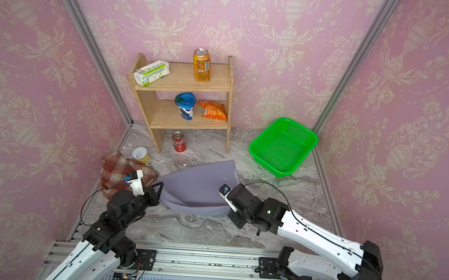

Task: Roll up the skirts
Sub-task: Adjust the basket at the corner of the board, then fold the skirt at the center of the board.

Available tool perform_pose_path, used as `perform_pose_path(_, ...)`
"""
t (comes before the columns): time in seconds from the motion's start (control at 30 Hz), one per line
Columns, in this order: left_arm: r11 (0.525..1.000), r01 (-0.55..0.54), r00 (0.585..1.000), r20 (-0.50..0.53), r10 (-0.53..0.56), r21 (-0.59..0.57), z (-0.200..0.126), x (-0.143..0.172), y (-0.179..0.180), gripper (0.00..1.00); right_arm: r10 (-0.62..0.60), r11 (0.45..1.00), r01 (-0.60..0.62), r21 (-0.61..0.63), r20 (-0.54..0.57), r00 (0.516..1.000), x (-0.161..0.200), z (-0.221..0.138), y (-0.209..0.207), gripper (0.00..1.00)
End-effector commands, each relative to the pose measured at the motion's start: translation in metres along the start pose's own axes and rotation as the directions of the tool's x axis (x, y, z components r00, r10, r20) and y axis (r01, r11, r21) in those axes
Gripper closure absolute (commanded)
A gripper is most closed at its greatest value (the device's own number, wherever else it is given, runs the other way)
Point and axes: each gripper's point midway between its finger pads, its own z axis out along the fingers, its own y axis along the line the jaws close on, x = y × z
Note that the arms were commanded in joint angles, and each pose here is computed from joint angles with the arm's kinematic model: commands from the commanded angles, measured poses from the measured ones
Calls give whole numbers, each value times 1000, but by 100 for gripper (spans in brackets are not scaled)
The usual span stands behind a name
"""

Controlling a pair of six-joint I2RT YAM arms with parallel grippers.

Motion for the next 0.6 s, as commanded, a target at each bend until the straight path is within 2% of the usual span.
perform_pose_path(0.0,994,97,994,-47,-99,-47,-4,23,19,100,84,996,-84,-16,-27,996,12,12,22,100)
perform_pose_path(0.13,987,140,982,-118,-149,-81,-9,51,36,100,35,997,-44,-68,-128,991,39,33,57,100)
perform_pose_path(0.27,980,150,978,-129,-167,-129,-17,65,54,100,17,996,-31,-81,-169,985,51,46,70,100)
perform_pose_path(0.37,978,140,983,-95,-156,-158,-22,60,61,100,12,999,-18,-51,-126,992,40,42,64,100)
perform_pose_path(0.57,975,86,996,29,-82,-204,-18,17,51,100,67,998,-67,15,-45,997,-4,20,20,100)
